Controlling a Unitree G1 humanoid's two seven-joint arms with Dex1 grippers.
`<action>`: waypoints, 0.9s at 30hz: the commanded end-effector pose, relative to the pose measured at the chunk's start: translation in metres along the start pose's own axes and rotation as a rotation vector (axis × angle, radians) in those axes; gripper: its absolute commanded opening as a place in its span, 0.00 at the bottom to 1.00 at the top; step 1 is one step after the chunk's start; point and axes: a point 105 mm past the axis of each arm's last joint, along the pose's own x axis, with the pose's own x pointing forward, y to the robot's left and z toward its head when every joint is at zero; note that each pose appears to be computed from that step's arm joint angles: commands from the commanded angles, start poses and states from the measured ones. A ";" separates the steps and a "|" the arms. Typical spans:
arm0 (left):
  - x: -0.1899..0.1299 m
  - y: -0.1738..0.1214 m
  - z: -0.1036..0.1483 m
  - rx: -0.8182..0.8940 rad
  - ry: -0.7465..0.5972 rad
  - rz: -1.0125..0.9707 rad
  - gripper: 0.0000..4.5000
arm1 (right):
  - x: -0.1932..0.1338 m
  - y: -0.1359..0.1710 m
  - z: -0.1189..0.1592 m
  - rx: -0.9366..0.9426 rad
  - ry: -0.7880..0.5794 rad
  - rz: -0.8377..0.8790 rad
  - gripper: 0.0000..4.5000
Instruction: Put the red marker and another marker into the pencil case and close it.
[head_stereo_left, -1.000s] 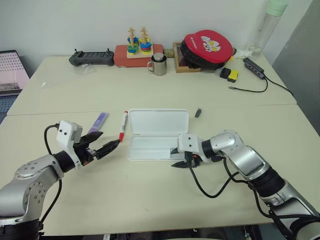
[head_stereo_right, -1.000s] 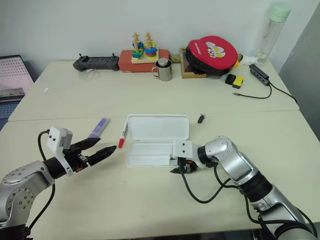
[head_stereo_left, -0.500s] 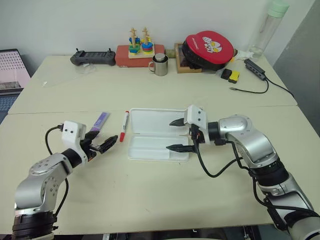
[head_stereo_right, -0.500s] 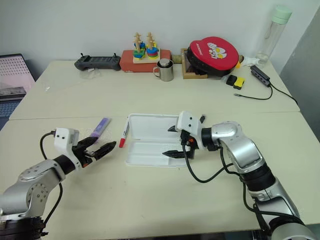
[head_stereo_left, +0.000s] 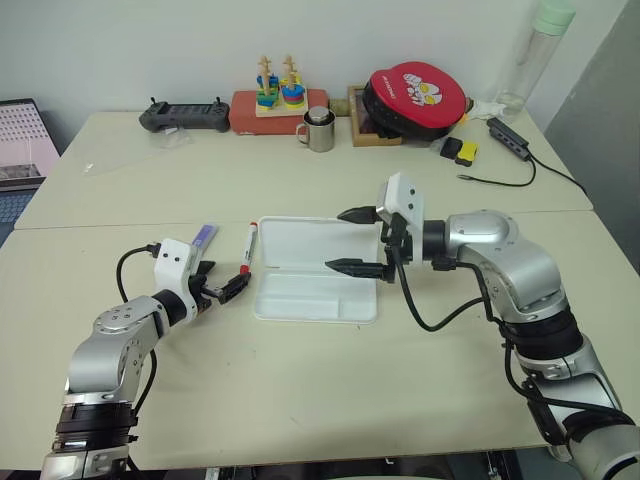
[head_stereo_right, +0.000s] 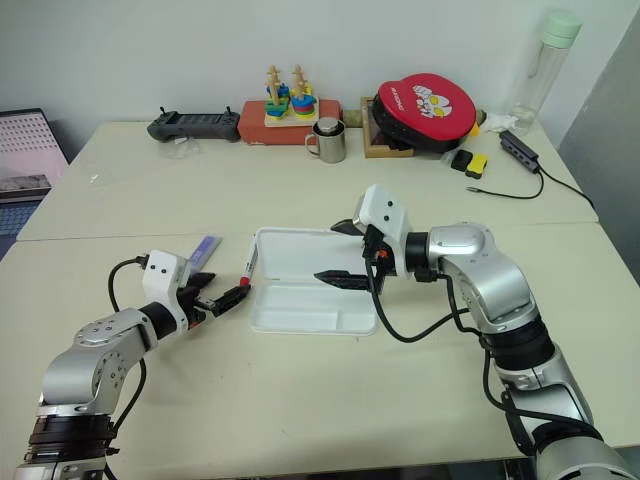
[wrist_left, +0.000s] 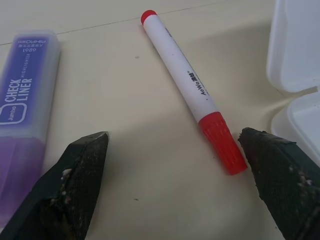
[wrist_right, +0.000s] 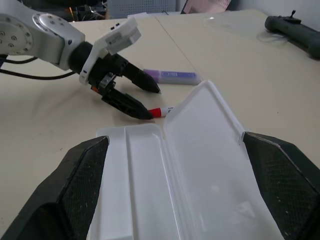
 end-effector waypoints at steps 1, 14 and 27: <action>0.004 0.001 0.004 0.020 -0.013 0.007 1.00 | -0.004 0.000 0.018 -0.046 -0.048 -0.010 0.99; 0.009 0.002 0.007 0.015 -0.045 -0.002 0.45 | -0.009 -0.001 0.051 -0.034 -0.191 -0.006 1.00; 0.010 0.012 0.012 0.041 -0.058 0.070 0.09 | -0.012 0.002 0.056 0.006 -0.209 0.022 1.00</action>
